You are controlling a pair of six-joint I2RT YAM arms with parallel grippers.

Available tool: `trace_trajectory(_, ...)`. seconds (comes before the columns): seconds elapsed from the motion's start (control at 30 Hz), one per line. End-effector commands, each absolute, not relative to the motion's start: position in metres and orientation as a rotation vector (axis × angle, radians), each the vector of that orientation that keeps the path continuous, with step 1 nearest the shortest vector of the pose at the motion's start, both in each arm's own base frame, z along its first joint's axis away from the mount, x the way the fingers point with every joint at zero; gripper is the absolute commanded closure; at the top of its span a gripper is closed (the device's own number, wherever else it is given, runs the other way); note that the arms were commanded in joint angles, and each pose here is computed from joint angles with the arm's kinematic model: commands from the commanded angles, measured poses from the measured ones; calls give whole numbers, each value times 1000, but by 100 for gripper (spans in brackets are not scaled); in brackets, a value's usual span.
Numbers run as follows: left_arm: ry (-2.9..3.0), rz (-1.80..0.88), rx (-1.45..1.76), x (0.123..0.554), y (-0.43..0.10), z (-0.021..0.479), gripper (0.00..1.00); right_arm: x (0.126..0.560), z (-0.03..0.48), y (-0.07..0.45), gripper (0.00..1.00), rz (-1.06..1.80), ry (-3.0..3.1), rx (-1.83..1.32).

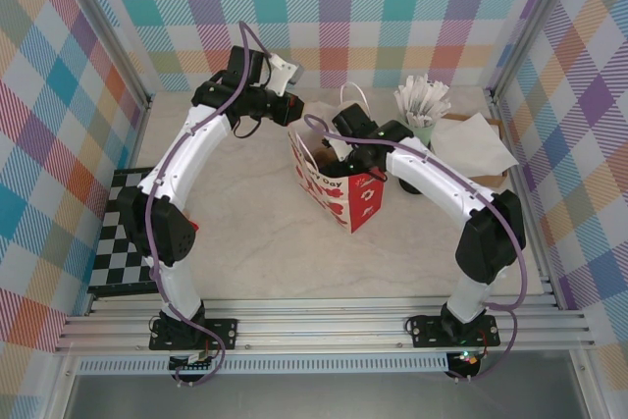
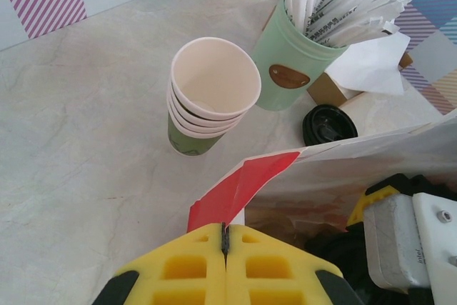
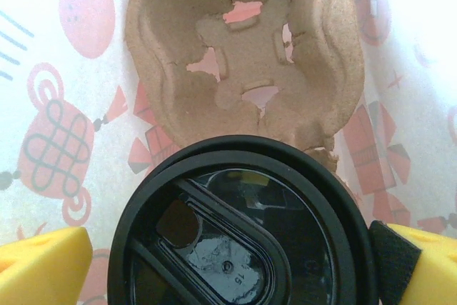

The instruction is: Pack the takeout coffee

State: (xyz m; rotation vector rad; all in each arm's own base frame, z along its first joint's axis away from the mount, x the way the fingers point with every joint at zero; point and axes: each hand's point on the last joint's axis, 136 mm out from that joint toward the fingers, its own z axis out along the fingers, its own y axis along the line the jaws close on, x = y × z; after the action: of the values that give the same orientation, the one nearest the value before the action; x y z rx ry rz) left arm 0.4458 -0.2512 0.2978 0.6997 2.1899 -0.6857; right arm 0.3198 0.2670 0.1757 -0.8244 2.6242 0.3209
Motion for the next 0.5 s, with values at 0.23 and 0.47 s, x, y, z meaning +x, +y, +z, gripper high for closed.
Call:
trace_trajectory(0.23, 2168, -691, 696, 452, -254, 303, 100, 325, 216, 280, 0, 402, 2512, -787)
trace_trajectory(0.47, 2149, -702, 696, 451, -256, 311, 100, 337, 221, 291, 0, 401, 2434, -774)
